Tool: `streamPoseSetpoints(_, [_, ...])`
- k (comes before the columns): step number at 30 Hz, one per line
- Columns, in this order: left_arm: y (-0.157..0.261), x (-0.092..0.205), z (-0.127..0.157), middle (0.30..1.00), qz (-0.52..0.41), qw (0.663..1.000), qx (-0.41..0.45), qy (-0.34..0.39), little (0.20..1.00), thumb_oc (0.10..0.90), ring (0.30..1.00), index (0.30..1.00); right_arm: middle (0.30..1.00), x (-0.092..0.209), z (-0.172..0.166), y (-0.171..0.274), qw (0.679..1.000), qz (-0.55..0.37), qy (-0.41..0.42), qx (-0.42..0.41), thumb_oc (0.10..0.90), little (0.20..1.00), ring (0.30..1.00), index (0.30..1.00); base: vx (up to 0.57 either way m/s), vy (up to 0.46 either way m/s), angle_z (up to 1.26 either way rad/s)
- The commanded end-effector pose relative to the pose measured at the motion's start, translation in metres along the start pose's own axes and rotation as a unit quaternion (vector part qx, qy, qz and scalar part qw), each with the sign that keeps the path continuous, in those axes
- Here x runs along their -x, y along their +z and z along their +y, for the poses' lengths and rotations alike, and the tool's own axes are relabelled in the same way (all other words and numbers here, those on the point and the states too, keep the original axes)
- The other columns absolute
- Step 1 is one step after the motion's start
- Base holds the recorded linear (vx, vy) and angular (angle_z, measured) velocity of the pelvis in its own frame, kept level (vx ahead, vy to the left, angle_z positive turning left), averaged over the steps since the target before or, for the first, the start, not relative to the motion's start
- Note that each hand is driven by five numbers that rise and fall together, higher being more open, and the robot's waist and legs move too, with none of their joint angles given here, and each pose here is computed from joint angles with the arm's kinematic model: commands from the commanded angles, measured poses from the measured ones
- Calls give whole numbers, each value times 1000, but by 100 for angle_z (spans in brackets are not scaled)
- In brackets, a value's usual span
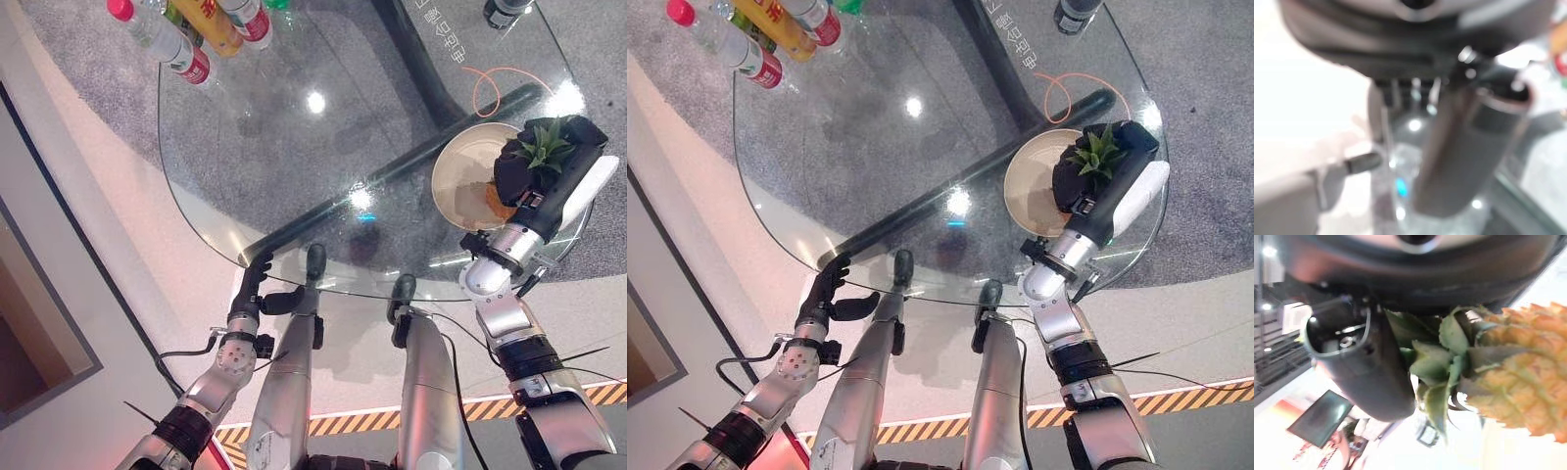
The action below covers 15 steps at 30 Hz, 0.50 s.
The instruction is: Pick up the fruit to the plate
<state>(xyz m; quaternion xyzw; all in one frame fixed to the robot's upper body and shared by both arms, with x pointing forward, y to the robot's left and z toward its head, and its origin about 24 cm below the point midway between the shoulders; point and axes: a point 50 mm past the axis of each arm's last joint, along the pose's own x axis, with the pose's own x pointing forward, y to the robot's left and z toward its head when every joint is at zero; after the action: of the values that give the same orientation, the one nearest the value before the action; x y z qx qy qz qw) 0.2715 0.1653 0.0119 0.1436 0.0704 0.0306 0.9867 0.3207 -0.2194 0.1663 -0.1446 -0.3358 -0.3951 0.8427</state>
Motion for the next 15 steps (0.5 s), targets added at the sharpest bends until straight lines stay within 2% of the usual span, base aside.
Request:
streamPoseSetpoints(1, [26, 2, -1, 900, -67, 997, 26, 4, 900, 800, 900, 900, 300, -44, -14, 43, 987, -115, -70, -86, 100, 200, 300, 300, 0, 0, 0])
streamPoseSetpoints(9, [32, 0, -5, 900, -70, 997, 31, 1, 900, 800, 900, 900, 300, -43, -8, 38, 987, -96, -56, -116, 100, 200, 300, 300, 0, 6, 1])
streamPoseSetpoints(15, [33, 0, -10, 900, -74, 997, 29, -5, 900, 800, 900, 900, 300, -43, -7, 46, 980, -119, -70, -146, 100, 200, 300, 300, 0, 0, 0])
